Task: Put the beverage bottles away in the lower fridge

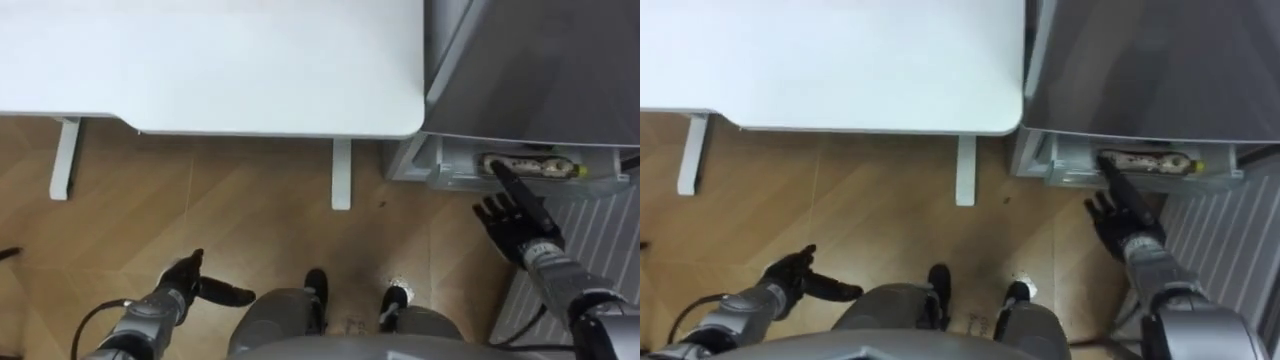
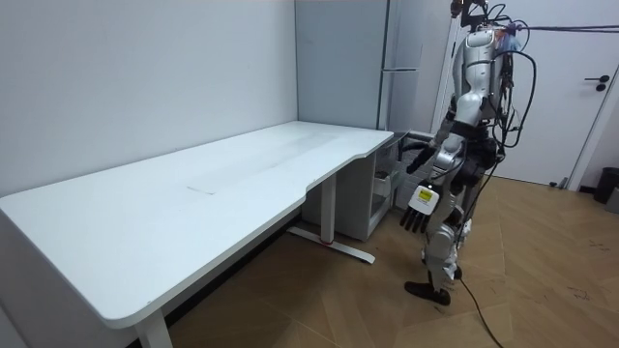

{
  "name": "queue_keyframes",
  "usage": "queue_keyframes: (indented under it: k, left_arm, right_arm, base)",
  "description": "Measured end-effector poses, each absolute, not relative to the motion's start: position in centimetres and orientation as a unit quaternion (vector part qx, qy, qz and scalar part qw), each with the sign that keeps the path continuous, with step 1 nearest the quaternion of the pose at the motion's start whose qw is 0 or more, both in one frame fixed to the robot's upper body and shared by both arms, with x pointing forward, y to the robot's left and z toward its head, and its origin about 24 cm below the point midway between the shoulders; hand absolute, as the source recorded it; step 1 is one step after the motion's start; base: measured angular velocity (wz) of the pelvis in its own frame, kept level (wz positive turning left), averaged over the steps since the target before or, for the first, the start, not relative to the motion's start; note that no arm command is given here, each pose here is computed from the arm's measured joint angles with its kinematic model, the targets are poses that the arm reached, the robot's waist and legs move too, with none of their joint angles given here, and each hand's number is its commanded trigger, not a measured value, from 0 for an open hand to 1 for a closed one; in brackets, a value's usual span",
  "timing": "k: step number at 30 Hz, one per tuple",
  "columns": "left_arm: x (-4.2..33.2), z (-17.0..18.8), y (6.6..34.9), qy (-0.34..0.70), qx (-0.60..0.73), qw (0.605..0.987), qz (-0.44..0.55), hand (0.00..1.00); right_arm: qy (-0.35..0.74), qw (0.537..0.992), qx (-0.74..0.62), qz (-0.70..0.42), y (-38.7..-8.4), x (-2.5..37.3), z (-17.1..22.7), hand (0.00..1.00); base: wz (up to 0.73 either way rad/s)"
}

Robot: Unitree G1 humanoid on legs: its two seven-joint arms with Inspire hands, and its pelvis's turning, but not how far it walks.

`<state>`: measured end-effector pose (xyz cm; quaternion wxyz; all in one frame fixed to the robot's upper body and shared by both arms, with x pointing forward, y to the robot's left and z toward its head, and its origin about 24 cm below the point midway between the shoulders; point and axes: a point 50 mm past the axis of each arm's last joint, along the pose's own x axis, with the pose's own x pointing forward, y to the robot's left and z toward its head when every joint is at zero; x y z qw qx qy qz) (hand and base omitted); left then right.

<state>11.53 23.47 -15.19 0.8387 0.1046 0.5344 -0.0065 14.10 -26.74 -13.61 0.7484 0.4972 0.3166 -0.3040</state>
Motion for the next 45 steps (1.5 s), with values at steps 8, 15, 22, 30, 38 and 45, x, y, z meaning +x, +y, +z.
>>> queue_keyframes:
  k: [8,15,22,30,38,45]
  left_arm:
    - [8.6,-15.7,23.9,0.543,0.093,0.834,0.038,0.00]
    - [7.3,-15.9,24.1,0.549,0.091,0.829,0.056,0.00]
    - [7.2,-15.7,23.8,0.539,0.090,0.834,0.071,0.00]
    - [6.5,-15.9,23.7,0.551,0.078,0.827,0.080,0.00]
    - [4.0,-16.0,24.3,0.572,0.050,0.809,0.123,0.00]
    - [2.2,-16.2,24.7,0.600,0.041,0.787,0.142,0.00]
  right_arm:
    - [0.388,0.739,0.445,-0.324,-25.9,8.3,-15.5,0.00]
    - [0.434,0.735,0.405,-0.329,-25.5,6.4,-16.0,0.00]
    - [0.463,0.712,0.387,-0.359,-24.8,5.2,-16.5,0.00]
    - [0.493,0.690,0.362,-0.385,-24.7,3.6,-16.8,0.00]
    - [0.492,0.647,0.380,-0.440,-24.5,1.1,-17.0,0.00]
    - [0.463,0.611,0.426,-0.480,-24.6,0.4,-17.0,0.00]
  base:
    - [-0.04]
    - [0.00]
    - [0.00]
    - [0.00]
    - [-0.04]
    - [0.02]
